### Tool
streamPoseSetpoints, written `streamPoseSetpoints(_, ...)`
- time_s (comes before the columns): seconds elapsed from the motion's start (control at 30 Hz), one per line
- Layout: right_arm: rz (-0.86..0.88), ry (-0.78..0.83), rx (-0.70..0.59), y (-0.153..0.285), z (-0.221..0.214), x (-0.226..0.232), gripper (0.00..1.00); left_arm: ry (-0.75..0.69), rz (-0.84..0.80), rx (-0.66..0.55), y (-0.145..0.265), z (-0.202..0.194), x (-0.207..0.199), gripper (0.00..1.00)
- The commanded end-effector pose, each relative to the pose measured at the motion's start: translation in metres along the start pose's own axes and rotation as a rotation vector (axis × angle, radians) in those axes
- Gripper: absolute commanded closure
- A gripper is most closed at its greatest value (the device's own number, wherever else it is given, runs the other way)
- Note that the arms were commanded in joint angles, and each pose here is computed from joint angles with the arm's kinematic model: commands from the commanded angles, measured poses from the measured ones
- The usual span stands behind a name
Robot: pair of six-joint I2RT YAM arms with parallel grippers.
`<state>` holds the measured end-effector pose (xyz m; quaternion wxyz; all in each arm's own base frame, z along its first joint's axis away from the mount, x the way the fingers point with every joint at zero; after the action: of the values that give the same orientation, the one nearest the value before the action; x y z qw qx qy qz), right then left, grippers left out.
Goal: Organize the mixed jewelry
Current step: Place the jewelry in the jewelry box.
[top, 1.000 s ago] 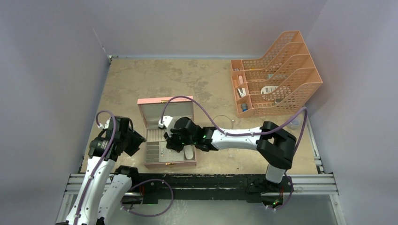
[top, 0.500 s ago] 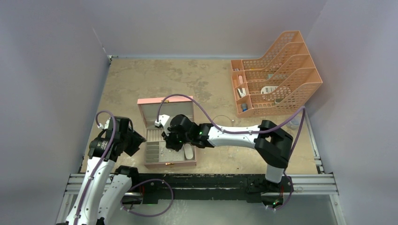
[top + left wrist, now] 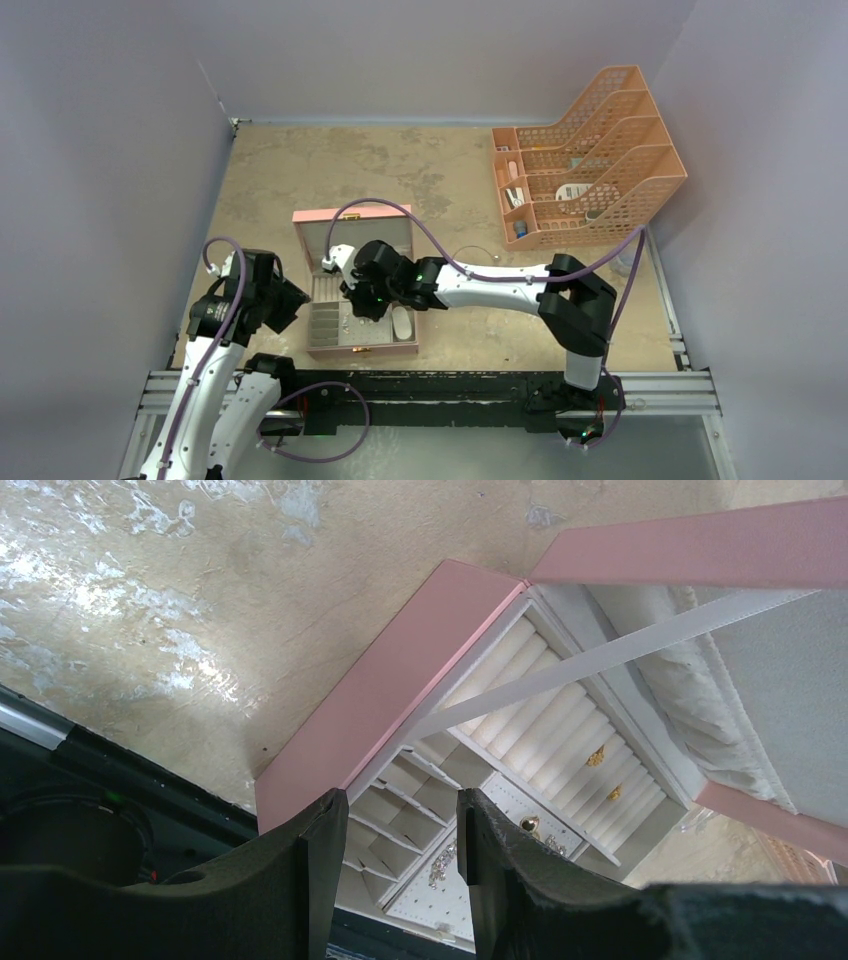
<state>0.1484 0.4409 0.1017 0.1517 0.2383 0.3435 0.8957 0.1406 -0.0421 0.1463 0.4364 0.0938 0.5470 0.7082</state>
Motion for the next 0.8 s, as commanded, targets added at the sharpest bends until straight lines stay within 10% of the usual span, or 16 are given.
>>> streamPoseSetpoints(0.0,-0.164,-0.025,0.389,0.005,-0.099,-0.037,1.00,0.025,-0.017,-0.041,0.007,0.008,-0.004,0.56)
streamPoseSetpoints(0.77,0.040,-0.229,-0.058,0.050,0.036,-0.021,0.60,0.022,-0.035,-0.052,0.008,0.010,-0.006,0.55)
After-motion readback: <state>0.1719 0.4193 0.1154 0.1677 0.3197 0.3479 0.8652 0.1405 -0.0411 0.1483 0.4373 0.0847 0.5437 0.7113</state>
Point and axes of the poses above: each gripper's point midway between its finger pads, its own y axis back along the fingers, its own x axis along the line the jaws close on, z = x × y, the point moved 2 cm from there along y, back along the fingers, and after that the axes turned 10 degrees about -y, right-handed, at the moved point
